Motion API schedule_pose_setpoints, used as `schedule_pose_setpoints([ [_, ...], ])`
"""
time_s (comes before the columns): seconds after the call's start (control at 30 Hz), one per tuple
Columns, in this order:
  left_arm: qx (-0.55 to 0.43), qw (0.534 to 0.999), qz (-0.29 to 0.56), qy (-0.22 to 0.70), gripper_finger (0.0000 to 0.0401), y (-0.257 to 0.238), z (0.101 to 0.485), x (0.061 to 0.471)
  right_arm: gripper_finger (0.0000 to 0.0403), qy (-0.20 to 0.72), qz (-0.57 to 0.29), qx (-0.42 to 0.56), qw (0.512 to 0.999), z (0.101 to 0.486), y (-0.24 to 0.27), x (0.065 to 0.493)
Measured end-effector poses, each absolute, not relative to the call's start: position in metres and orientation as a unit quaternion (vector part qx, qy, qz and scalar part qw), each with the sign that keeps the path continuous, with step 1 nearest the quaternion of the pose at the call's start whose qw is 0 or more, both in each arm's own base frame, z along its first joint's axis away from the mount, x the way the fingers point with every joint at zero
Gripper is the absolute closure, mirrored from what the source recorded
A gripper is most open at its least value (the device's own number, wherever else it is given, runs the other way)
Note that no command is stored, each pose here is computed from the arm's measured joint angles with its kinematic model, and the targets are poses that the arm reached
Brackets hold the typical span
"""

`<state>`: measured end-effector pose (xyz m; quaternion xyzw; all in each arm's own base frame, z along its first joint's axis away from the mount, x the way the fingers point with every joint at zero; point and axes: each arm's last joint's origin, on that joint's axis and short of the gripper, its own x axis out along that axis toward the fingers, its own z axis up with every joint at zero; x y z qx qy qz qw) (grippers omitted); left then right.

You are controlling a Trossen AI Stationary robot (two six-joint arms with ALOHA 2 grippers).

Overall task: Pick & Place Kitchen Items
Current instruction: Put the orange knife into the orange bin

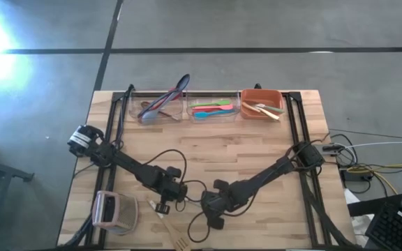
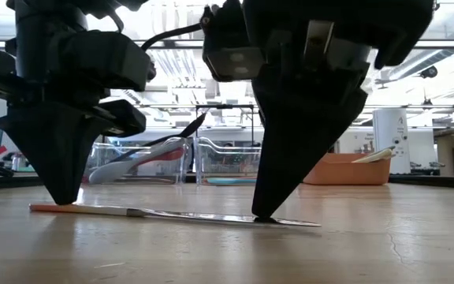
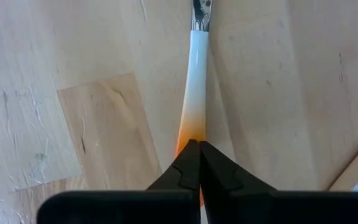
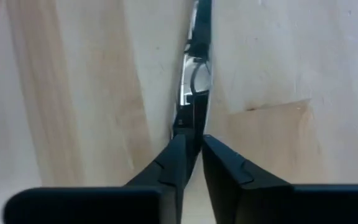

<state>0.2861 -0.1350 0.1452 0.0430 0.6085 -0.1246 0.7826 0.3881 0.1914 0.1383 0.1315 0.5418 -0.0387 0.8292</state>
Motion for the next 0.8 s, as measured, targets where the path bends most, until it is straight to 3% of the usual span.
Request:
schedule_pose_setpoints([
  [0.5,0.043,0.781,-0.125,0.61,0.0399,-0.135,0.146,0.285,0.0223,0.529,-0.044,0.144,0.835,0.142,0.193,0.39],
  [0.8,0.05,0.783,-0.114,0.609,0.04,-0.133,0.145,0.286,0.0198,0.51,-0.024,0.156,0.846,0.13,0.202,0.394],
])
